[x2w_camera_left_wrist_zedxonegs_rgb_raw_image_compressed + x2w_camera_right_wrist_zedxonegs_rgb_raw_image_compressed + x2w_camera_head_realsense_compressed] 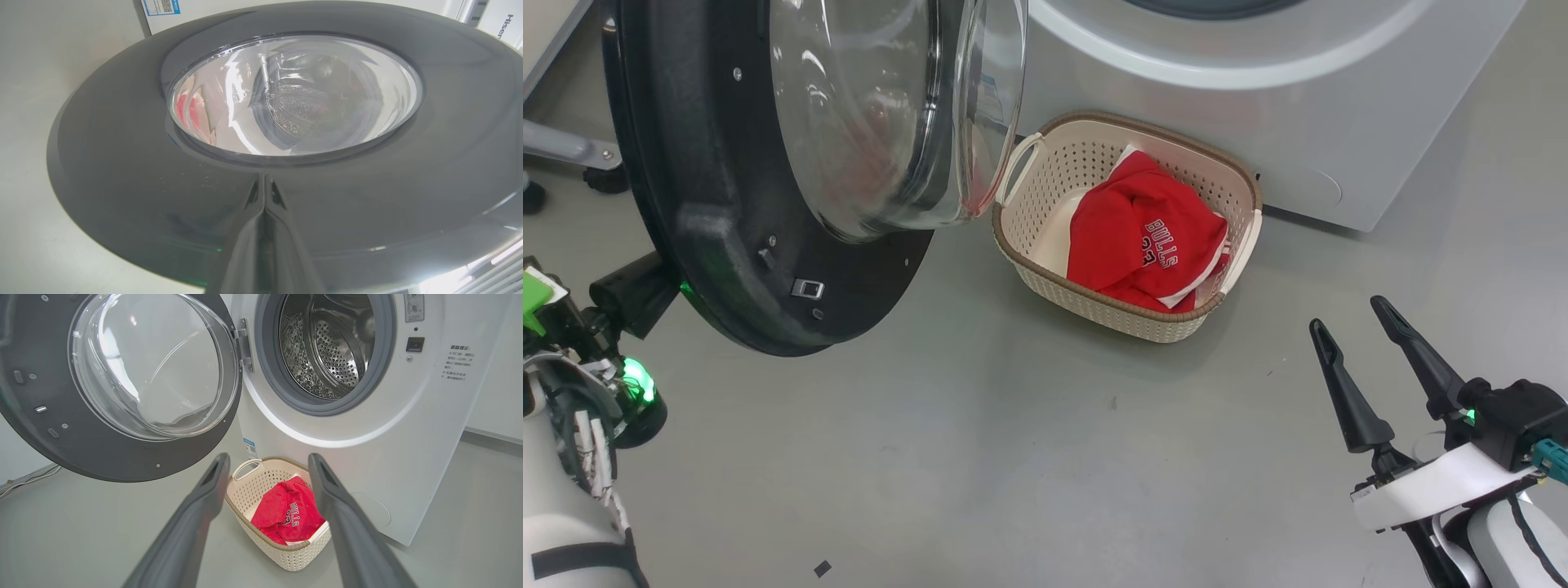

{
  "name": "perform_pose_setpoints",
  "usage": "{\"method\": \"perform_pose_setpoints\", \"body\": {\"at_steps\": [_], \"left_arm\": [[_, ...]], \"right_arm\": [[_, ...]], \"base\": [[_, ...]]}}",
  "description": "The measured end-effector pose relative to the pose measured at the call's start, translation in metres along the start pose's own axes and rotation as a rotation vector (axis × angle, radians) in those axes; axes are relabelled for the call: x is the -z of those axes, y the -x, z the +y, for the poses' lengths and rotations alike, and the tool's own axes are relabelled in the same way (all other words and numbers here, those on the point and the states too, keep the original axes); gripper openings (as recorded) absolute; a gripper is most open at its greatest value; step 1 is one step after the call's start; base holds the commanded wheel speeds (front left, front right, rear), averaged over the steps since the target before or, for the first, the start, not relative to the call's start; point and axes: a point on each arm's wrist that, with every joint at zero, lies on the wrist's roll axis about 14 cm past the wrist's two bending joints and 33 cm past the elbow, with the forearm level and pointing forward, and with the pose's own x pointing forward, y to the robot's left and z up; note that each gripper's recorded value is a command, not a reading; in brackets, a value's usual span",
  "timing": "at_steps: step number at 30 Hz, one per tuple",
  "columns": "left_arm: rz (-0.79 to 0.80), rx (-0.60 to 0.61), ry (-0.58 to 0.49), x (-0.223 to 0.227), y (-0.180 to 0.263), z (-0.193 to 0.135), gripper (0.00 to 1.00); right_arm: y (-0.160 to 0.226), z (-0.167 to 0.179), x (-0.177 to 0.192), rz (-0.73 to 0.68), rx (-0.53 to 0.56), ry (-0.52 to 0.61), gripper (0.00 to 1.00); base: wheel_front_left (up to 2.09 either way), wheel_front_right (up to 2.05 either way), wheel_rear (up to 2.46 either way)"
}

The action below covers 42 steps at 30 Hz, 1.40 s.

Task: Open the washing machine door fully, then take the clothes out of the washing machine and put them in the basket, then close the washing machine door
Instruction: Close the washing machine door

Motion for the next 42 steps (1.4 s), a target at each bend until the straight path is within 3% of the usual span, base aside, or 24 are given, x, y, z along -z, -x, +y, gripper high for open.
{"method": "perform_pose_setpoints", "body": {"at_steps": [15, 24, 34, 39, 42], "left_arm": [[0.105, 0.015, -0.07, 0.029, 0.005, 0.001, 0.0], [0.065, 0.007, -0.148, 0.027, 0.012, 0.0, 0.0], [-0.166, -0.149, -0.42, -0.005, 0.049, 0.022, 0.0], [-0.293, -0.374, -0.614, -0.033, 0.089, 0.048, 0.0], [-0.359, -0.386, -0.654, -0.037, 0.097, 0.048, 0.0]], "right_arm": [[0.002, 0.001, -0.004, -0.012, 0.014, -0.004, 1.0], [0.002, 0.003, -0.005, -0.018, 0.016, -0.012, 1.0], [0.002, 0.008, -0.01, -0.033, 0.023, -0.012, 1.0], [0.002, 0.011, -0.012, -0.041, 0.025, -0.016, 1.0], [0.002, 0.012, -0.014, -0.046, 0.024, -0.018, 1.0]], "base": [[0.0, 0.0, 0.0], [0.0, 0.0, 0.0], [0.0, 0.0, 0.0], [0.0, 0.0, 0.0], [0.0, 0.0, 0.0]]}}
